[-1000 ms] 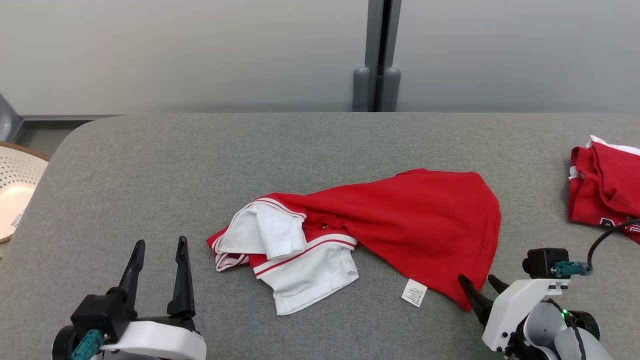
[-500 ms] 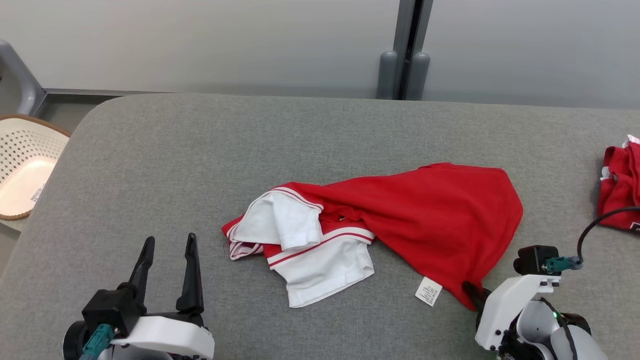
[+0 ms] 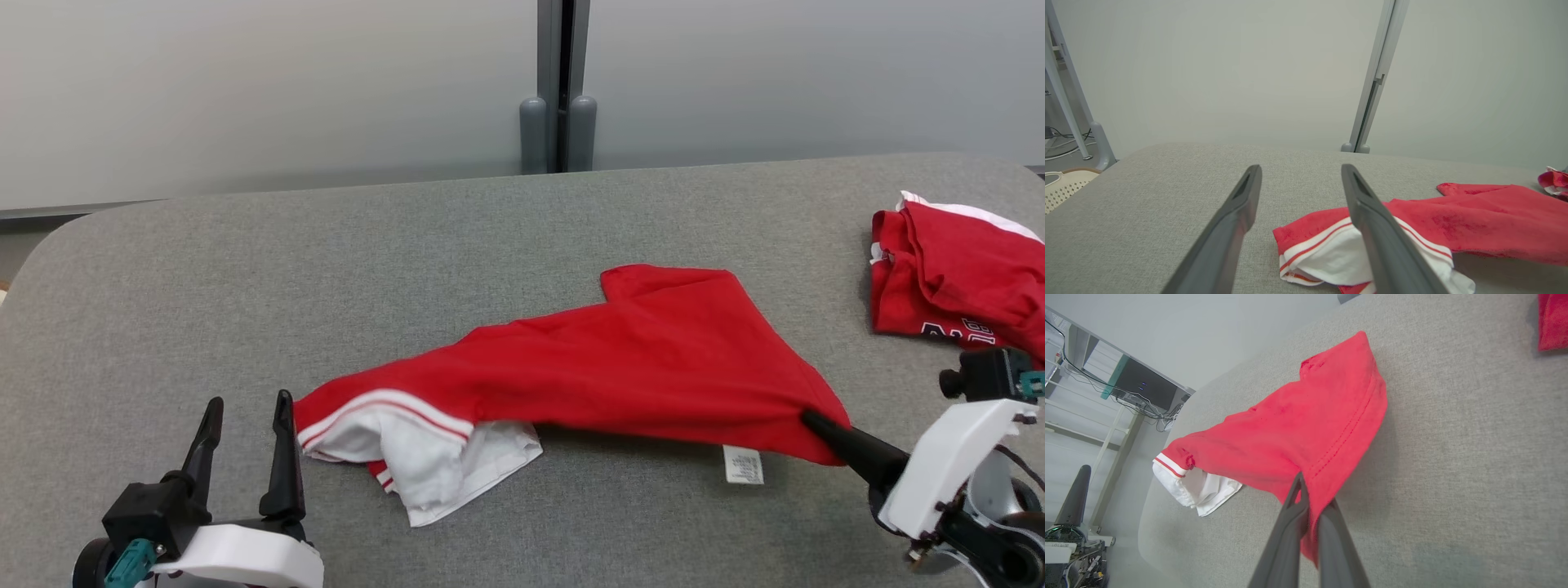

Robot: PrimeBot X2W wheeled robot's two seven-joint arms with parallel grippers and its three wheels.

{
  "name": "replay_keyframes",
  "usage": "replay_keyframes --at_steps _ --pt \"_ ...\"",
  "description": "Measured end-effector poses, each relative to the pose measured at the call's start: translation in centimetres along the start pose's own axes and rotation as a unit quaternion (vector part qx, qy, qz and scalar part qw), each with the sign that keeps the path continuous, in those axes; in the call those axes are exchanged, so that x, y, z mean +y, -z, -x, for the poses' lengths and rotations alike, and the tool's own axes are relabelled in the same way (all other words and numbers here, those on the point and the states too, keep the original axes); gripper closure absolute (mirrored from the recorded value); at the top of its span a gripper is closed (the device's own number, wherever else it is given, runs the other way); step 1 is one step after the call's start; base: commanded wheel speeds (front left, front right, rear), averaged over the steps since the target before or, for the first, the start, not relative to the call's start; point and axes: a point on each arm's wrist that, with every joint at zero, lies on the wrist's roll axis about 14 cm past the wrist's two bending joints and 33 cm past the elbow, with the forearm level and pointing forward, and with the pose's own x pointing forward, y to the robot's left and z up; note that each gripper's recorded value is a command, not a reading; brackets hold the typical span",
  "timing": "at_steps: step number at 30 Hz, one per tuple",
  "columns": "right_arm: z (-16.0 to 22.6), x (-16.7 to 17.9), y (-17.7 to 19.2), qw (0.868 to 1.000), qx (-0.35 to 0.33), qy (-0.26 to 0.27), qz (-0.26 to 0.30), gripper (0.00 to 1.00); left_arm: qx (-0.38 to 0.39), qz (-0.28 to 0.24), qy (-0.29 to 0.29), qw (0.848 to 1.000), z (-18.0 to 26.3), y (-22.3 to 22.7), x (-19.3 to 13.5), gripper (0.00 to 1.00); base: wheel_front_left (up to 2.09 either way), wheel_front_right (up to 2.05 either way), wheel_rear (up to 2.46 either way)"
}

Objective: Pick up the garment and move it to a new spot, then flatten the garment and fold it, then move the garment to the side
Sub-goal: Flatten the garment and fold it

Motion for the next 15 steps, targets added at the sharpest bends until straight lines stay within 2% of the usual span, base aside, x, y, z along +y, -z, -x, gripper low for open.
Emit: replay_keyframes --at_steps 5,9,10,11,12,15 --pt "2.5 -3.4 1.8 0.998 0.049 0.039 -0.021 1.00 0.003 -0.001 0.007 1.000 -0.1 0.0 -0.4 0.00 0.00 0.00 0.00" --pt "3.1 -5.9 2.8 0.994 0.072 0.084 -0.014 1.00 0.008 -0.003 0.006 1.000 0.1 0.2 -0.2 0.00 0.00 0.00 0.00" --pt "3.1 -6.4 3.0 0.993 0.073 0.094 -0.011 0.86 0.009 -0.004 0.005 1.000 0.1 0.2 -0.1 0.00 0.00 0.00 0.00" --pt "2.9 -6.8 3.3 0.992 0.076 0.103 -0.008 0.62 0.010 -0.004 0.004 1.000 0.2 0.2 0.0 0.00 0.00 0.00 0.00" --pt "2.8 -7.1 3.6 0.991 0.078 0.112 -0.002 0.00 0.012 -0.005 0.004 1.000 0.3 0.3 0.0 0.00 0.00 0.00 0.00" --pt "2.5 -8.2 3.8 0.987 0.073 0.141 0.029 0.00 0.014 -0.006 0.002 1.000 0.5 0.2 0.3 0.00 0.00 0.00 0.00"
